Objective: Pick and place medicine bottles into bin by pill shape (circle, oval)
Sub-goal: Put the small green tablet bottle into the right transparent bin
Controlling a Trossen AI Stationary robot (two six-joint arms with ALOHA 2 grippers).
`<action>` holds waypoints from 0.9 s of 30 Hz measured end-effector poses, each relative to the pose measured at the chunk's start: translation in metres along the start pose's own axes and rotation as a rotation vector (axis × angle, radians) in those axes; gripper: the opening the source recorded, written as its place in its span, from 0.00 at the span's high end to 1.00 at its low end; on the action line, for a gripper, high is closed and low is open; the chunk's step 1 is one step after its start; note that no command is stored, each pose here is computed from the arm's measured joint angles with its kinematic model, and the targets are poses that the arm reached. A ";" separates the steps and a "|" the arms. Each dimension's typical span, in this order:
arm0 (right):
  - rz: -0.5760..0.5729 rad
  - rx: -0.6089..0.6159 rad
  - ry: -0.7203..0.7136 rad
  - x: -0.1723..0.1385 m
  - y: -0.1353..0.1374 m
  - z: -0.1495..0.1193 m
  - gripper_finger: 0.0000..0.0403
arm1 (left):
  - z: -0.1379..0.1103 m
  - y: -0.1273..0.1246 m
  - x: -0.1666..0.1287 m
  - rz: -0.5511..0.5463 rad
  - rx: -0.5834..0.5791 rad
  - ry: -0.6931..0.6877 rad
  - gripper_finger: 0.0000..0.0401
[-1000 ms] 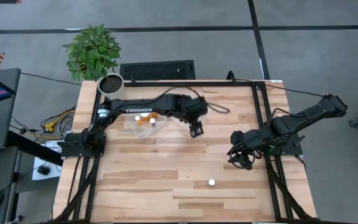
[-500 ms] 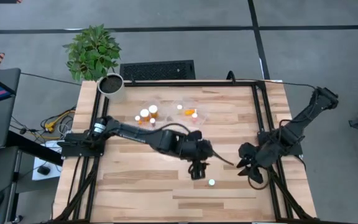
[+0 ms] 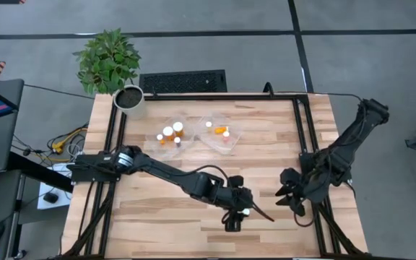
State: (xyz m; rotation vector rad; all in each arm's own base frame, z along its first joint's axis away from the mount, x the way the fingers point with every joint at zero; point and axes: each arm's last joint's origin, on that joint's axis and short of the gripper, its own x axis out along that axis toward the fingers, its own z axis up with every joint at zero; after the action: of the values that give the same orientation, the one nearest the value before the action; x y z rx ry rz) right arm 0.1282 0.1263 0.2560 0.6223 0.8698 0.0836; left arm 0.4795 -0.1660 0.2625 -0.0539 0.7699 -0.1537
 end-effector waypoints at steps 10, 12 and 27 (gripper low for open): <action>-0.010 -0.038 0.096 0.011 0.009 -0.019 0.50 | -0.001 -0.028 0.016 -0.138 0.012 -0.098 0.36; -0.011 -0.082 0.115 0.012 0.010 -0.024 0.50 | -0.001 -0.031 0.015 -0.111 -0.010 -0.113 0.32; -0.008 -0.121 0.162 0.014 0.017 -0.043 0.50 | -0.028 -0.025 0.052 0.052 0.008 -0.022 0.25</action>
State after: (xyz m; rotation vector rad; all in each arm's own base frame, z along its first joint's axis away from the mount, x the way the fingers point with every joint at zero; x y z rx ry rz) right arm 0.1086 0.1656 0.2351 0.5039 1.0159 0.1803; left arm 0.4938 -0.1991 0.2095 -0.0282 0.7477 -0.1060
